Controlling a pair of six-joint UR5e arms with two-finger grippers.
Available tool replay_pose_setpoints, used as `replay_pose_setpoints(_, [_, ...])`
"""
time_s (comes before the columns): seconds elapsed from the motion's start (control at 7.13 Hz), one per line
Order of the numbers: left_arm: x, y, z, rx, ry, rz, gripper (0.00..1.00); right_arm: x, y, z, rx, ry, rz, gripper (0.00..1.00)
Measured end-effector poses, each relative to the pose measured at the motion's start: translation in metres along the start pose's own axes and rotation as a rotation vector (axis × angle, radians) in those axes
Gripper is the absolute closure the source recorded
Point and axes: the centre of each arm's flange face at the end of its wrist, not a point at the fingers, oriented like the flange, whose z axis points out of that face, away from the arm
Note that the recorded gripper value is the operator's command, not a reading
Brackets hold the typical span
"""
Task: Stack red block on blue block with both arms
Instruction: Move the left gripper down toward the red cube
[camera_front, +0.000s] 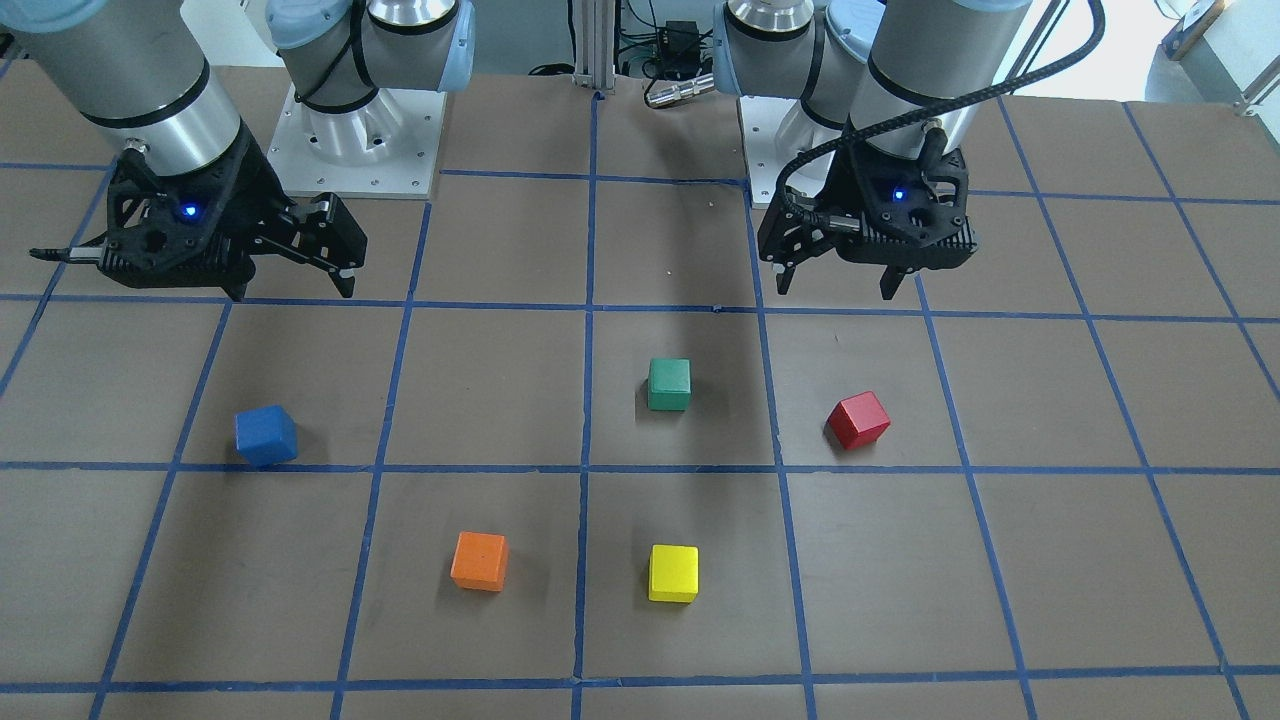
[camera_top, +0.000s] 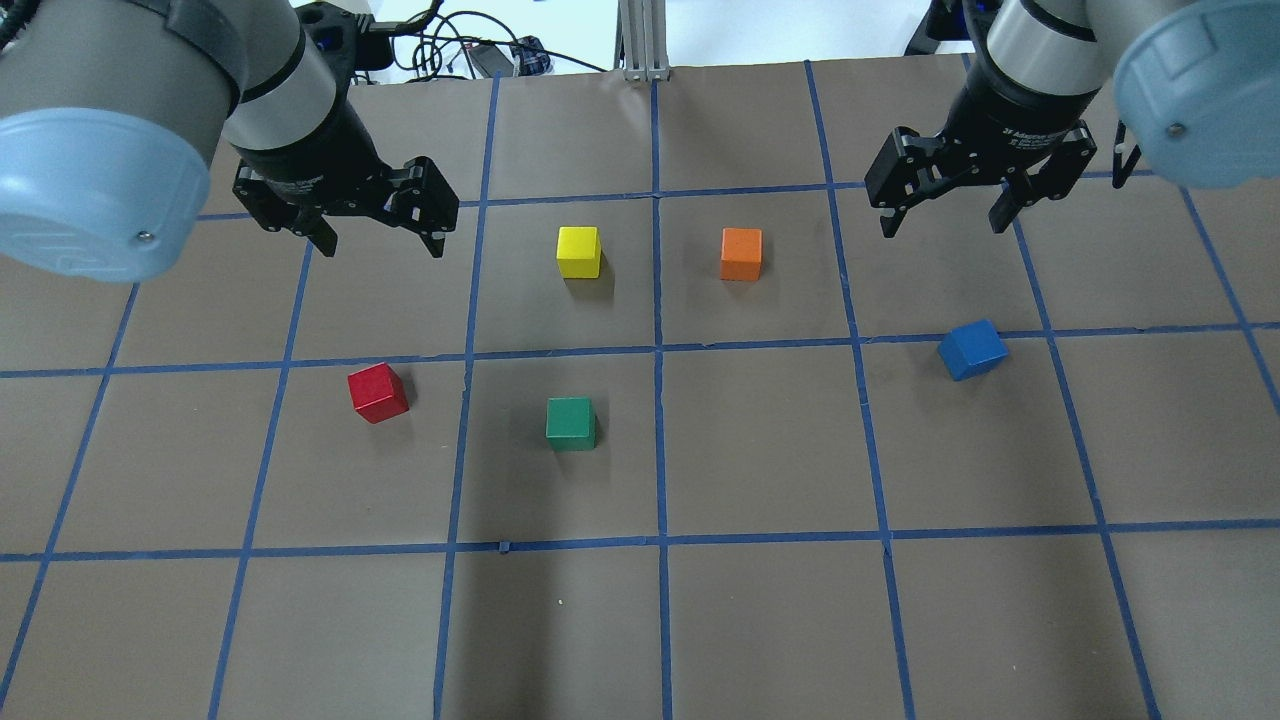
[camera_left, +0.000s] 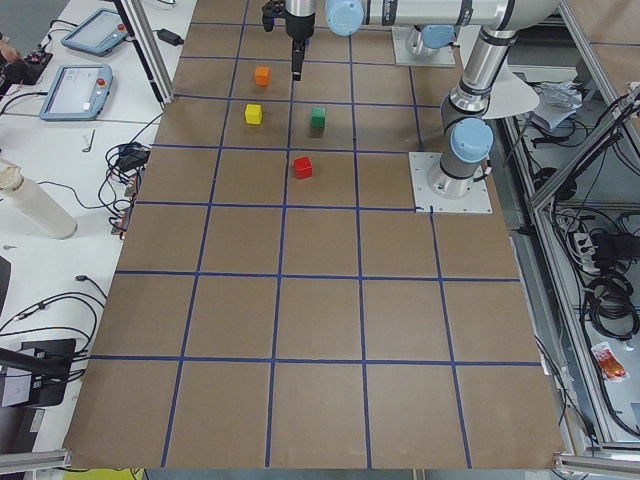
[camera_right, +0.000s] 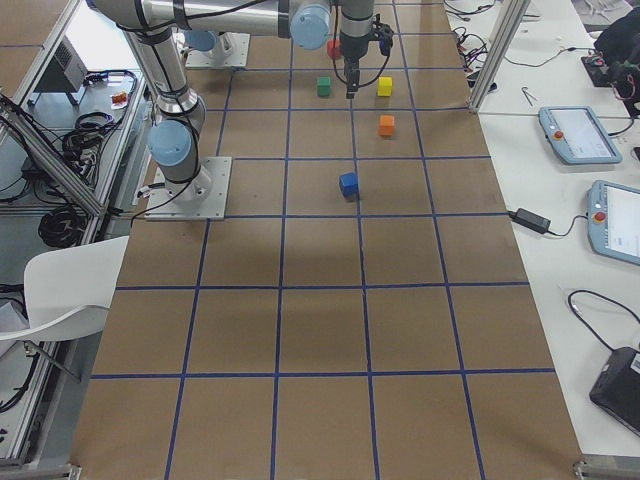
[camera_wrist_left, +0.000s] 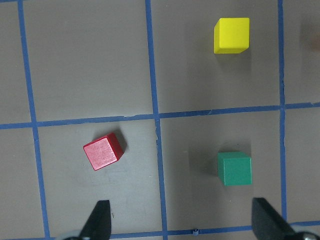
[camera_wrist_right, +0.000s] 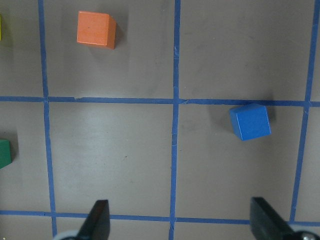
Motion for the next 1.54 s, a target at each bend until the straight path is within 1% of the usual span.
replay_pose_setpoints(0.14, [-0.001,0.002,-0.002,-0.001,0.0,-0.002,0.0,0.0,0.0,-0.001,0.002,0.0,0.005,0.0])
replay_pose_setpoints(0.28, [-0.002,0.004,-0.001,-0.008,0.0,-0.004,0.0,0.0,0.001,-0.003,0.004,0.007,0.03,0.0])
replay_pose_setpoints(0.42, [-0.003,0.007,0.002,-0.017,-0.001,-0.004,0.0,0.0,0.004,-0.006,0.008,0.01,0.076,0.0])
replay_pose_setpoints(0.56, [-0.006,0.007,0.009,-0.028,-0.002,-0.008,0.0,0.0,0.006,-0.007,0.009,0.011,0.113,0.0])
replay_pose_setpoints(0.7, [-0.019,0.002,0.022,-0.051,-0.006,-0.032,0.0,-0.001,0.008,-0.008,0.01,0.01,0.127,0.0])
replay_pose_setpoints(0.84, [-0.04,-0.007,0.048,-0.096,-0.006,-0.071,0.0,-0.001,0.01,-0.009,0.012,0.008,0.131,0.0])
replay_pose_setpoints(0.98, [-0.055,-0.015,0.082,-0.132,-0.004,-0.099,0.0,-0.002,0.011,-0.007,0.009,0.007,0.13,0.0])
replay_pose_setpoints(1.12, [-0.067,-0.022,0.116,-0.149,-0.007,-0.113,0.0,-0.001,0.012,-0.004,0.002,0.009,0.126,0.0])
replay_pose_setpoints(1.4, [-0.108,-0.026,0.173,-0.2,-0.006,-0.171,0.0,0.0,0.013,0.0,-0.008,0.009,0.12,0.0])
replay_pose_setpoints(1.54, [-0.121,-0.025,0.204,-0.208,-0.004,-0.19,0.0,0.0,0.013,0.001,-0.011,0.008,0.12,0.0])
